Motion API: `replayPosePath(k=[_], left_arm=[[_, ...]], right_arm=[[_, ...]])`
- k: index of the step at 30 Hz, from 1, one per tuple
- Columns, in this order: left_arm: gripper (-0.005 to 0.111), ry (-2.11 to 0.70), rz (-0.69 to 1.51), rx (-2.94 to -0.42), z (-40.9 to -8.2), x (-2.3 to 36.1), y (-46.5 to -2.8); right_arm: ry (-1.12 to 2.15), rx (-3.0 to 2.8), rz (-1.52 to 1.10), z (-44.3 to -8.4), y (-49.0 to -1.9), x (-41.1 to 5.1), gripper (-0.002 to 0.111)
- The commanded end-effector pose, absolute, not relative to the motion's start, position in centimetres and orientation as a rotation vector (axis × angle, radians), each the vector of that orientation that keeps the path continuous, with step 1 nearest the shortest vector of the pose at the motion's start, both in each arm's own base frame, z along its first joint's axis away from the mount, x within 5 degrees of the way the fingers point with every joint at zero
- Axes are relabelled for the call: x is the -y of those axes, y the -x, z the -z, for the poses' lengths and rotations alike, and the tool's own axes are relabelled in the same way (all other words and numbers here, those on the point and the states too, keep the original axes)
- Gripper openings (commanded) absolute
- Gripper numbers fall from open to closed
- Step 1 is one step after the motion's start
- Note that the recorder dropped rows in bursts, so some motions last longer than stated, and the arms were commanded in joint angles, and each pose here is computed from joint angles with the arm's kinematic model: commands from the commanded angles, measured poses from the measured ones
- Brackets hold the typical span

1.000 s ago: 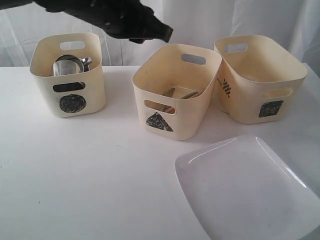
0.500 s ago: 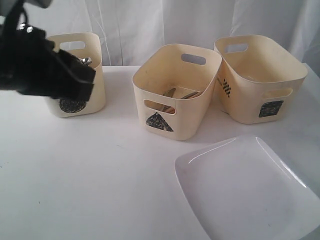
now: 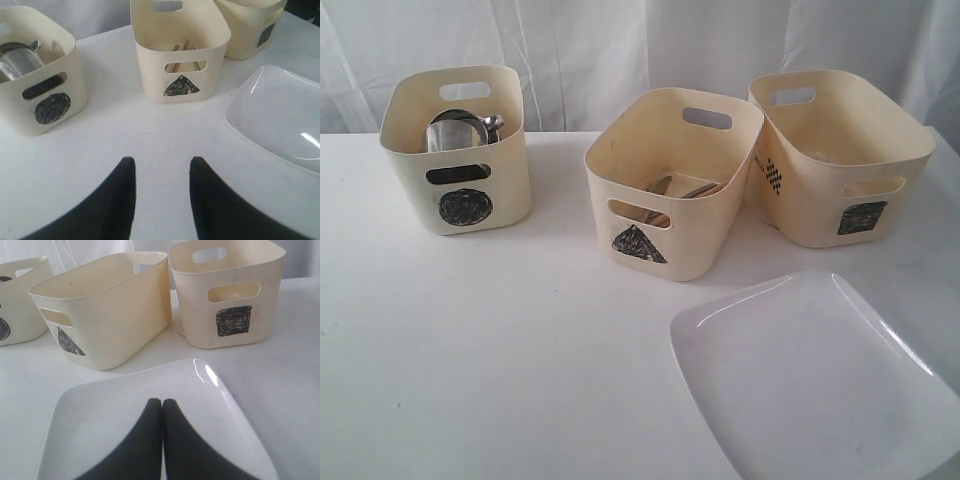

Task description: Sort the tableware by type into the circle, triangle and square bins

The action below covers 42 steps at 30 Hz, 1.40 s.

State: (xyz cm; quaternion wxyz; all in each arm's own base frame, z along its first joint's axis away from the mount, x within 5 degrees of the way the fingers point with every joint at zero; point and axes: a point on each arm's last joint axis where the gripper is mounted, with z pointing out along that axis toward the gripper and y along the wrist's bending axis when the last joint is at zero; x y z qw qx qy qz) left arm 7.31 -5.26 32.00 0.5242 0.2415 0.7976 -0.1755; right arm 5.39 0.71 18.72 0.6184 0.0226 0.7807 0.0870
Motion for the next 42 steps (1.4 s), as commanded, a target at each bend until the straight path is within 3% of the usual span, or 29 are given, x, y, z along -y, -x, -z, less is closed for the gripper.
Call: replayPosePath(k=[1, 23, 37, 40, 42], left_arm=[[0.042, -0.555, 0.446, -1.946, -31.4, 3.9, -5.6], [0.042, -0.573, 0.391, -1.967, -30.7, 2.9, -4.8], [0.042, -0.555, 0.477, -1.524, -22.9, 3.1, -4.2], [0.042, -0.564, 0.496, -1.542, -20.0, 3.5, -4.5], [0.042, -0.558, 0.514, -1.519, -19.6, 3.6, -4.5]], right_arm=[[-0.049, -1.784, -0.2, -18.6, -5.4, -0.7, 0.0], [-0.049, -1.784, -0.2, -18.6, -5.4, -0.7, 0.0], [-0.049, -1.784, -0.2, -18.6, -5.4, -0.7, 0.0], [-0.049, -1.784, -0.2, -18.6, -5.4, -0.7, 0.0], [-0.049, -1.784, -0.2, -18.6, -5.4, -0.7, 0.0]])
